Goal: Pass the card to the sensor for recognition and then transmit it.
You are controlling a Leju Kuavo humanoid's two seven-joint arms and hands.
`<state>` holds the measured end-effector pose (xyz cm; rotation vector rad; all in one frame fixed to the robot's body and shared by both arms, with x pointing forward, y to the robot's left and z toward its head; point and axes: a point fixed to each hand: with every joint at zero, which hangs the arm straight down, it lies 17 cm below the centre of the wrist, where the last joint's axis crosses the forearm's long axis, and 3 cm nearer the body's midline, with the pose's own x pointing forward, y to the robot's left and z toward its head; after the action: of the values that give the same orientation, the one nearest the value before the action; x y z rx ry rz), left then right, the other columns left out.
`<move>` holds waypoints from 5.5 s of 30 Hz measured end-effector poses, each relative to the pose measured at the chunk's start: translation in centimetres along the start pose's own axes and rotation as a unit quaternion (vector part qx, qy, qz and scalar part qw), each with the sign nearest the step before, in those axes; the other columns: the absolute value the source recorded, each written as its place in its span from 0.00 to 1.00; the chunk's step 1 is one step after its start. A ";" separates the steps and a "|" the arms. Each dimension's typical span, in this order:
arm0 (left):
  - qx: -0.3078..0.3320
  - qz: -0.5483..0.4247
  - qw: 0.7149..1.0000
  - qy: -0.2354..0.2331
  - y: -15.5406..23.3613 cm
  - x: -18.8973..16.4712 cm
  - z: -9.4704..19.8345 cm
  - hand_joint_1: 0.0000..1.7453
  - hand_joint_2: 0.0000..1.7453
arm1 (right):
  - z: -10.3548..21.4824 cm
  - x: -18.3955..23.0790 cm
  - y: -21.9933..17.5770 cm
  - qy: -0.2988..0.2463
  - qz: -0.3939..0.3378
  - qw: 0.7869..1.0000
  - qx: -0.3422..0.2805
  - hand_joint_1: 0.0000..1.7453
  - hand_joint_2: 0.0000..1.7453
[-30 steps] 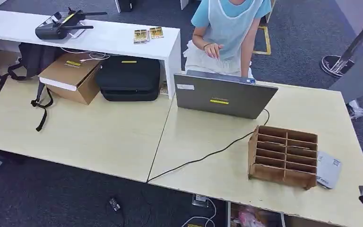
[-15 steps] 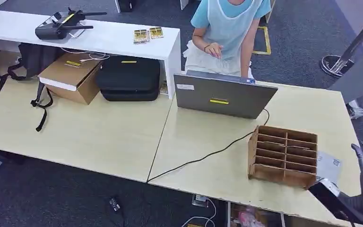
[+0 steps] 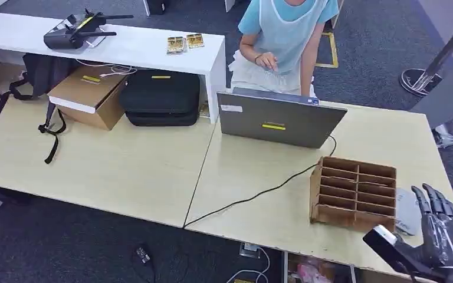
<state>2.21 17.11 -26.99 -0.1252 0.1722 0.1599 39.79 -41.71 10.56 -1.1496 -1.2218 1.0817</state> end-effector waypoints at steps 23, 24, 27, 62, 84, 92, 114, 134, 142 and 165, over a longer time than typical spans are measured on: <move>-0.001 -0.005 1.000 0.000 0.1 0.0 0.0 0.00 0.00 | -2.7 1.8 3.3 -0.018 0.038 0.999 0.034 0.00 1.00; -0.001 -0.004 1.000 0.000 0.1 0.0 0.0 0.00 0.00 | -2.8 1.9 3.4 -0.019 0.037 0.999 0.035 0.00 1.00; -0.001 -0.004 1.000 0.000 0.1 0.0 0.0 0.00 0.00 | -3.1 2.2 3.5 -0.021 0.037 0.998 0.034 0.00 1.00; -0.002 0.000 1.000 0.000 0.1 0.0 0.0 0.00 0.00 | -3.9 3.0 4.0 -0.025 0.047 0.998 0.027 0.00 1.00; 0.002 -0.001 1.000 0.000 0.3 0.0 0.0 0.00 0.00 | -3.1 0.4 4.4 0.023 0.035 0.999 0.030 0.00 1.00; 0.004 -0.001 1.000 0.000 0.4 0.0 0.0 0.00 0.00 | -3.0 0.4 4.6 0.023 0.034 0.999 0.033 0.00 1.00; 0.005 -0.001 1.000 0.001 0.7 -0.1 -0.1 0.00 0.00 | -2.9 0.6 5.7 0.023 0.033 0.997 0.059 0.00 1.00; 0.037 -0.177 0.984 0.001 1.1 -0.2 0.0 0.00 0.00 | -6.3 2.8 5.5 -0.001 0.027 0.997 0.071 0.00 1.00; 0.042 -0.196 0.980 -0.001 1.2 0.0 0.1 0.00 0.00 | -6.7 3.3 5.9 -0.001 0.019 0.997 0.073 0.83 1.00; 0.044 -0.194 0.980 -0.003 1.2 0.1 0.1 0.00 0.00 | -4.5 3.4 5.9 -0.001 0.011 0.998 0.062 0.70 1.00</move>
<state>2.09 18.35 -27.08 -0.0674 0.1463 -0.2355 44.53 -37.89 5.10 -1.0694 -1.1289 1.1585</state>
